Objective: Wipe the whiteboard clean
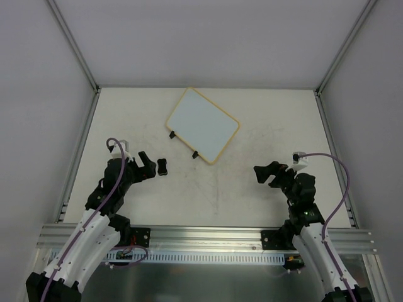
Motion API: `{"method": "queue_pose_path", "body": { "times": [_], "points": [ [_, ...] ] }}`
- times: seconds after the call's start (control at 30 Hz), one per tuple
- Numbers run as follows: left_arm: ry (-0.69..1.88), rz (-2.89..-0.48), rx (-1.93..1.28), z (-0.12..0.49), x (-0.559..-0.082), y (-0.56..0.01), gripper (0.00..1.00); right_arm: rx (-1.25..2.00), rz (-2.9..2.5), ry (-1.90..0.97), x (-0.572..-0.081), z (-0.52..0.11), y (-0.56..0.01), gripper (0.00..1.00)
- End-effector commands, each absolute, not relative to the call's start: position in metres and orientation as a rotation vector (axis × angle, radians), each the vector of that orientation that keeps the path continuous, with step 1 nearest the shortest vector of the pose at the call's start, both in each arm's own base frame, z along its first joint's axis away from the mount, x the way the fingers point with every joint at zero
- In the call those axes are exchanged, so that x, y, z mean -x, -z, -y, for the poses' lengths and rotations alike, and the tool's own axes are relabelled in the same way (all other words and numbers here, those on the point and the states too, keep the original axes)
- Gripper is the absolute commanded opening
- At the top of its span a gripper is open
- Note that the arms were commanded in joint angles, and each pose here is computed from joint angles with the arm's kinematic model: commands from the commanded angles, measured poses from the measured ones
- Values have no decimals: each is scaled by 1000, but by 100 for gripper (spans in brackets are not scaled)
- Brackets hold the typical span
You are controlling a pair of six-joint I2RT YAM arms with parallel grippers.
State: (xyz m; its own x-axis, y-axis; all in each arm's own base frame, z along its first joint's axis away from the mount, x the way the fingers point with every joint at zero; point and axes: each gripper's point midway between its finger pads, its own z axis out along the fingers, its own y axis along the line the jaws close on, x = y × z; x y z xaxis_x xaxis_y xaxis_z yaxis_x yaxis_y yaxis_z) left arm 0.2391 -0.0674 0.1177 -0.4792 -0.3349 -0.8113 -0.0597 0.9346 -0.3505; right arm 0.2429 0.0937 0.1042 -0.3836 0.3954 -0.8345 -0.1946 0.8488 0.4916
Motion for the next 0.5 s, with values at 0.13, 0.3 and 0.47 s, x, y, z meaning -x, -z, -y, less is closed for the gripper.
{"method": "queue_pose_path", "body": {
  "times": [0.13, 0.3, 0.47],
  "points": [
    [307, -1979, 267, 61, -246, -130, 99, -135, -1807, -597, -249, -90, -118, 99],
    [315, -1971, 257, 62, -245, -132, 99, -142, -1794, -598, -248, -89, -119, 99],
    [326, -1960, 250, 63, -244, -135, 99, -137, -1795, -604, -248, -90, -120, 99]
  ]
}}
